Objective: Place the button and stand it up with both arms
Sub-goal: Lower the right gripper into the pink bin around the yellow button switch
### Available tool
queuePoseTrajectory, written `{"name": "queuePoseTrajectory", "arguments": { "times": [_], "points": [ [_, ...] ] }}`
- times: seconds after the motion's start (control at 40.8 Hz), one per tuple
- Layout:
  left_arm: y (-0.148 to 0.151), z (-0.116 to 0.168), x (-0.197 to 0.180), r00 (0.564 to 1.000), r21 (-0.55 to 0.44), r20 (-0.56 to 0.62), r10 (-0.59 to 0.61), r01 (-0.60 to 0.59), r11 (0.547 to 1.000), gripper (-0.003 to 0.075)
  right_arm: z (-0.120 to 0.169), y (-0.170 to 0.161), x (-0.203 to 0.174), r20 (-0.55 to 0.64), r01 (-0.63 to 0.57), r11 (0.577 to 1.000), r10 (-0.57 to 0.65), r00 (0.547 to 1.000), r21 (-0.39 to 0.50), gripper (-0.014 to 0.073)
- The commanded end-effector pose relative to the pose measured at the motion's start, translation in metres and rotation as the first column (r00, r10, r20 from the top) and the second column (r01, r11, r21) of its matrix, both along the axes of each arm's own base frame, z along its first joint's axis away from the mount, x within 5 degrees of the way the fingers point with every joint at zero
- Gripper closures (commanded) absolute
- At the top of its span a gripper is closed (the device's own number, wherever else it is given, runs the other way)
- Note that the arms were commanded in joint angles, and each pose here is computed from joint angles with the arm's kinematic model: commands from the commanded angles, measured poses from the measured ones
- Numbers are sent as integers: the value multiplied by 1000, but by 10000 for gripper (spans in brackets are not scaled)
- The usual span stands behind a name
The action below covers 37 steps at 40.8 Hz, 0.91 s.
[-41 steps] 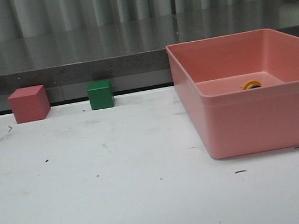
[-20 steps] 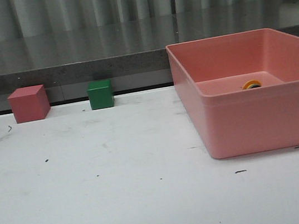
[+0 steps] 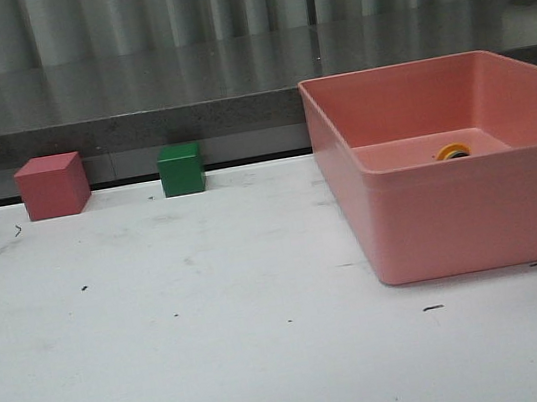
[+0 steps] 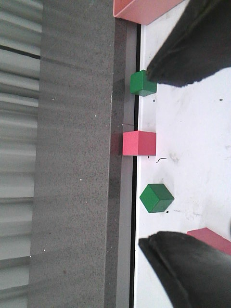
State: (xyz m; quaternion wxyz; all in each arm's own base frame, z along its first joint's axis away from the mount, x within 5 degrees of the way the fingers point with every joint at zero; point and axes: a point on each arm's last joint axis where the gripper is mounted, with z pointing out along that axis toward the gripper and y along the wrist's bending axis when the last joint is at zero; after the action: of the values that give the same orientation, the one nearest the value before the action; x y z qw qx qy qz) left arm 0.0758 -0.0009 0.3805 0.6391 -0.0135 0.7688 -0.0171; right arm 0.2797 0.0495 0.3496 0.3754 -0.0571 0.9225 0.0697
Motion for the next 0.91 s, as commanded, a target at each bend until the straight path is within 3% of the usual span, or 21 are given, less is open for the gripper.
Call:
{"name": "queuePoseTrajectory", "arguments": {
  "times": [0.0,0.344,0.687,0.883],
  "points": [
    [0,17,1,994,-3,107,-5,6,1000,122,22,5,13,97,-11,1000,9,995,19,20],
    [0,17,1,994,-3,107,-5,6,1000,122,-8,14,72,-187,-42,998,32,982,-49,20],
    [0,17,1,994,-3,107,-5,6,1000,122,-58,19,122,-326,-49,993,12,945,-105,22],
    [0,17,1,994,-3,107,-5,6,1000,122,-86,15,144,-374,21,984,-87,923,-176,22]
  ]
}}
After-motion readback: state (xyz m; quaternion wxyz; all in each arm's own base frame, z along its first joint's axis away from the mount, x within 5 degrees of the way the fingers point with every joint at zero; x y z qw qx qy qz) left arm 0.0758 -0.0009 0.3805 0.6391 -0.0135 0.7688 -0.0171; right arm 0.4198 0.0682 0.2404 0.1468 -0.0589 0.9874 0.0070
